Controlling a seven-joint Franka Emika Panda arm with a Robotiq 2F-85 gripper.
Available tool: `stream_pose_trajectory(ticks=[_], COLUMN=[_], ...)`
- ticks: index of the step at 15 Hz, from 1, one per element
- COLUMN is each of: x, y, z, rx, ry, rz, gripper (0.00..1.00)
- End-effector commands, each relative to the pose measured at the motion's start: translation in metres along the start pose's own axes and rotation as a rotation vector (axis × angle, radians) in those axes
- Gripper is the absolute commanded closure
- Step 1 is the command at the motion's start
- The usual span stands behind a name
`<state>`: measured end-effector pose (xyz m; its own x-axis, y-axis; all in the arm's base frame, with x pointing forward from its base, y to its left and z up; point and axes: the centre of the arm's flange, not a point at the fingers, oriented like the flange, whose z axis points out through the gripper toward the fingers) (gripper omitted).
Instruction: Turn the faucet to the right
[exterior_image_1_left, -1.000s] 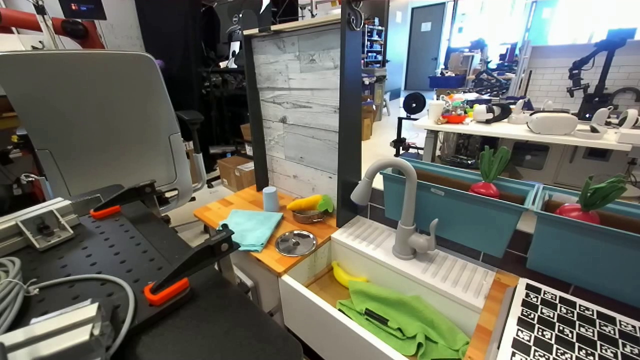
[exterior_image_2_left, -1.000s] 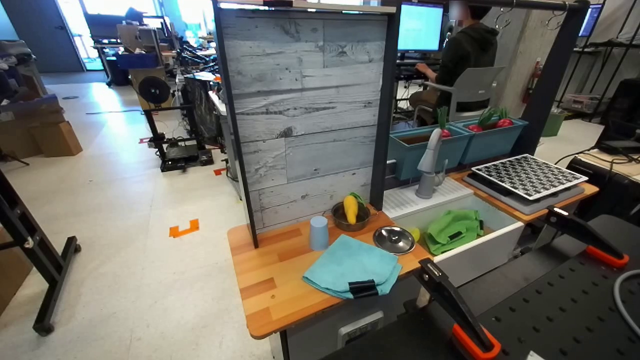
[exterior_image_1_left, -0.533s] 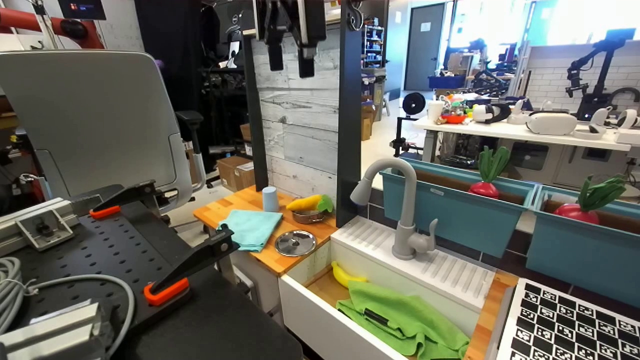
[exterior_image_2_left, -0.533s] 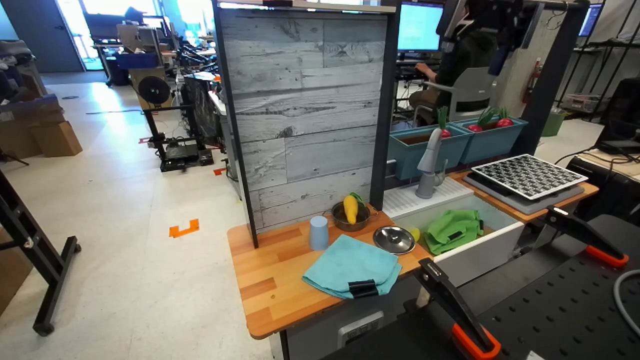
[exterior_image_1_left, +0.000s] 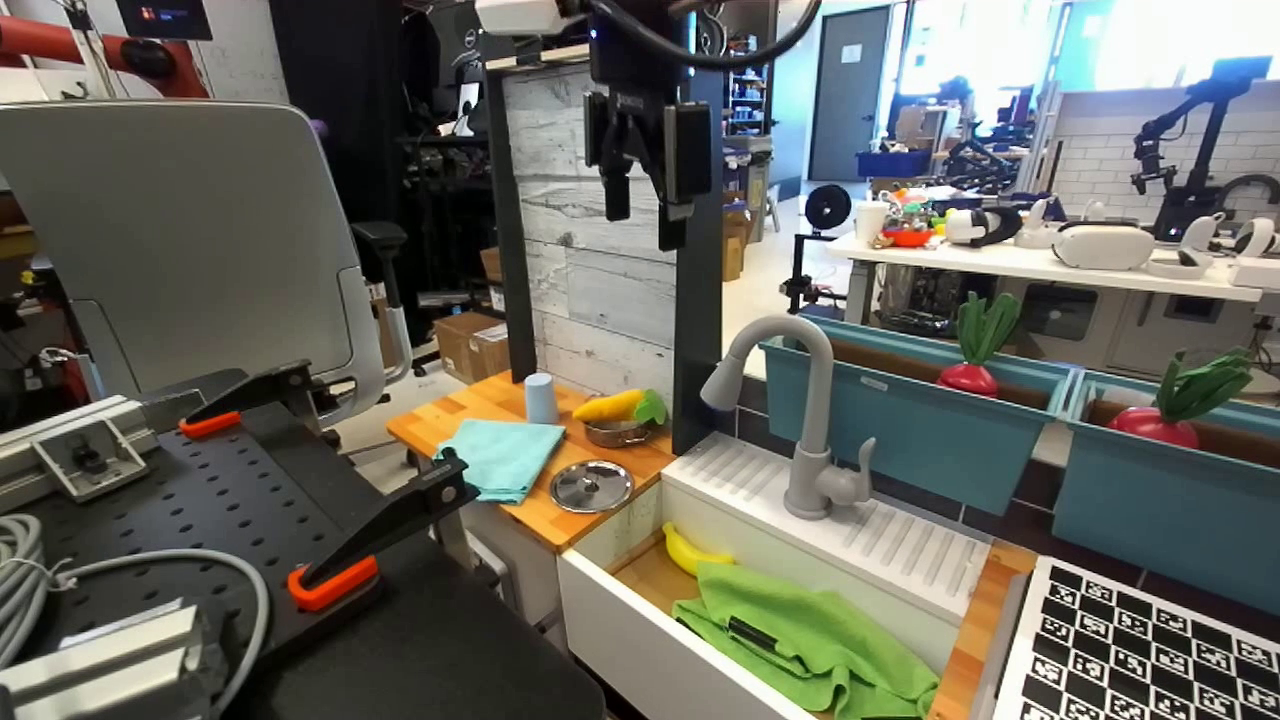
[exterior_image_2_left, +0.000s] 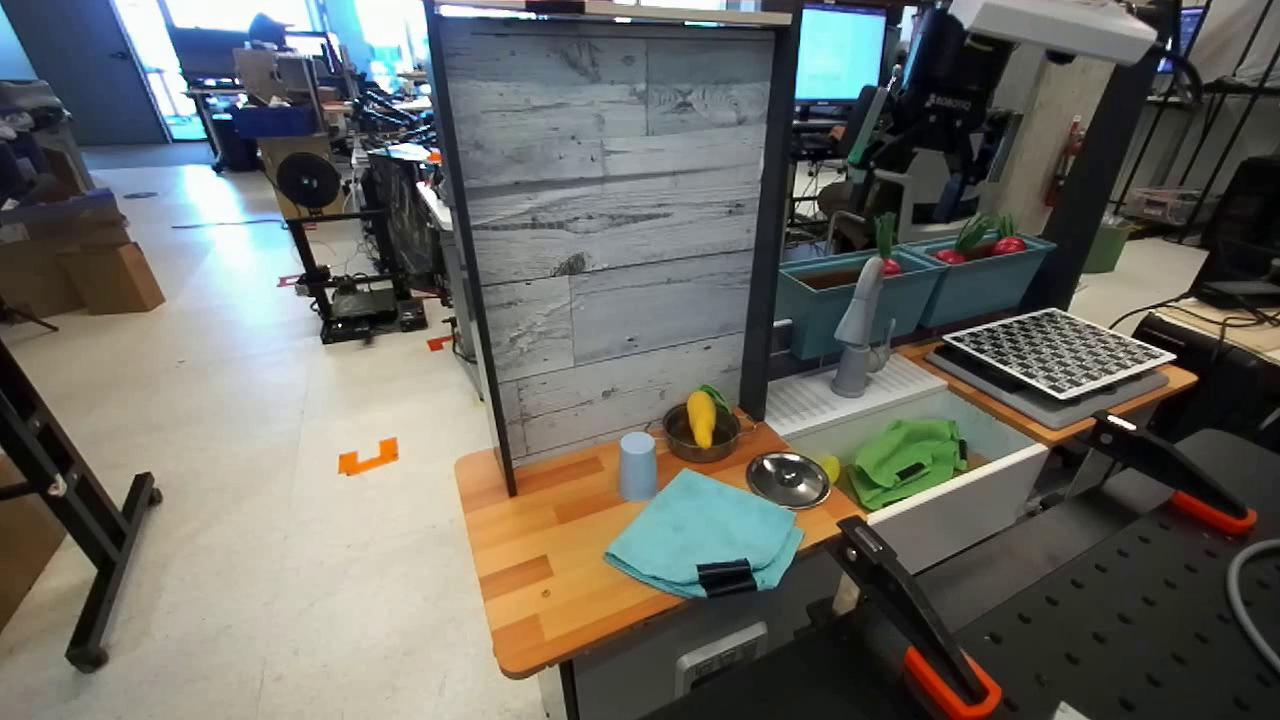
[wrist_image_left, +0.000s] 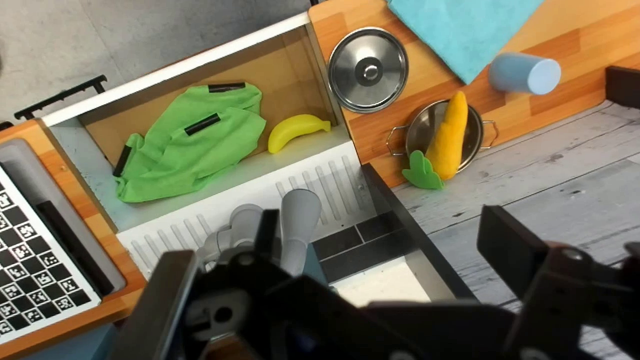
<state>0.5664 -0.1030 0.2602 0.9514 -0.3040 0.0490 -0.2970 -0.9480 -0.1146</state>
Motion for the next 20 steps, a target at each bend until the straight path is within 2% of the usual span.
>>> stream_pose_trajectory(ticks=[1, 7, 15, 16, 17, 20], x=[0.039, 0.074, 0.092, 0.094, 0.096, 0.099], y=[0.013, 0.033, 0.029, 0.029, 0.029, 0.027], z=[0.026, 0.065, 0.106, 0.110, 0.112, 0.117], rx=[0.020, 0.014, -0.004, -0.014, -0.015, -0.008], ry=[0.017, 0.003, -0.010, -0.010, -0.008, -0.014], rz=[0.035, 0.106, 0.233, 0.240, 0.247, 0.251], gripper=[0.00, 0.00, 0.00, 0.25, 0.26, 0.50])
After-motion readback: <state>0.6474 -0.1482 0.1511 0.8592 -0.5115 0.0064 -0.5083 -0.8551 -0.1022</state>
